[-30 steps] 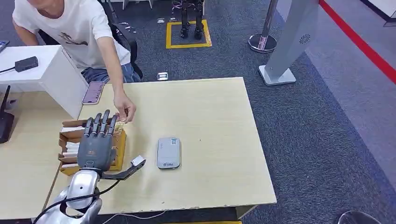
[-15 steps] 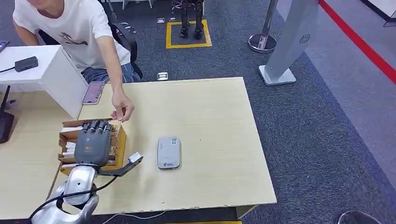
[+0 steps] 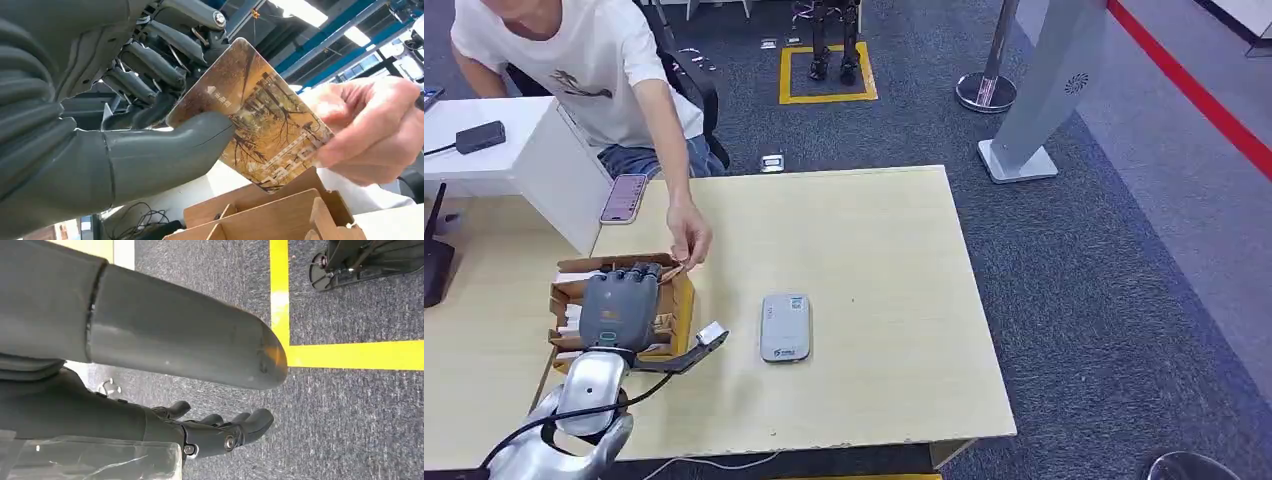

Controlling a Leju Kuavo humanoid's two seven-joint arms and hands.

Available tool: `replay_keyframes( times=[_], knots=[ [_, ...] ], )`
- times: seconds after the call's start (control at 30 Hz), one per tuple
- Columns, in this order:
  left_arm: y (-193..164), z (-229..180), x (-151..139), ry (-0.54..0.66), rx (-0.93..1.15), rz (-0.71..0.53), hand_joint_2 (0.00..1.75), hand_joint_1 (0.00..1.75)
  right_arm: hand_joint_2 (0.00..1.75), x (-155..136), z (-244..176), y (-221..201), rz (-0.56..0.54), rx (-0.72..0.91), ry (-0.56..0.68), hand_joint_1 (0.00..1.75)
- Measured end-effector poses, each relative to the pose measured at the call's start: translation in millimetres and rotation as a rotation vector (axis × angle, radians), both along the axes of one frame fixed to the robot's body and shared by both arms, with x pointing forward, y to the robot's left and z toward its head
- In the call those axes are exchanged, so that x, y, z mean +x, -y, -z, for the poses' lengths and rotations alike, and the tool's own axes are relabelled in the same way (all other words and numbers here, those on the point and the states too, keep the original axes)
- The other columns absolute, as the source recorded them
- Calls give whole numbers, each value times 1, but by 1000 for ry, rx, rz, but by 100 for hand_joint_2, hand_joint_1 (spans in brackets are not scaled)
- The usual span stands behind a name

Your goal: Pass the card to the sensor for recognition and then transmit it.

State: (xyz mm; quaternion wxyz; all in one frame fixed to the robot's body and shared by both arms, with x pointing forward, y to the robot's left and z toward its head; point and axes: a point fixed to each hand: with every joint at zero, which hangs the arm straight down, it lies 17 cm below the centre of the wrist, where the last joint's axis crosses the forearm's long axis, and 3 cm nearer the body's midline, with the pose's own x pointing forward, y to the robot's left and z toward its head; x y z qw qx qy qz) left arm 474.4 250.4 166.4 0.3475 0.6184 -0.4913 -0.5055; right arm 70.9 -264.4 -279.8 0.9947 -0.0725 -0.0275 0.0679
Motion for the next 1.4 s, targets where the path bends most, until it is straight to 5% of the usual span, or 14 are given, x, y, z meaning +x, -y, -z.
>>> replay_keyframes(
  times=[0.67,1.03,1.4],
  knots=[
    [12,-2,0,6,-7,48,175,175,0,-1,0,-2,-10,7,-3,0],
    [101,-8,9,9,-26,278,175,175,0,1,0,-5,-49,17,5,0],
    [190,3,-13,-38,-48,482,175,175,0,3,0,-4,-52,20,17,0]
  ],
)
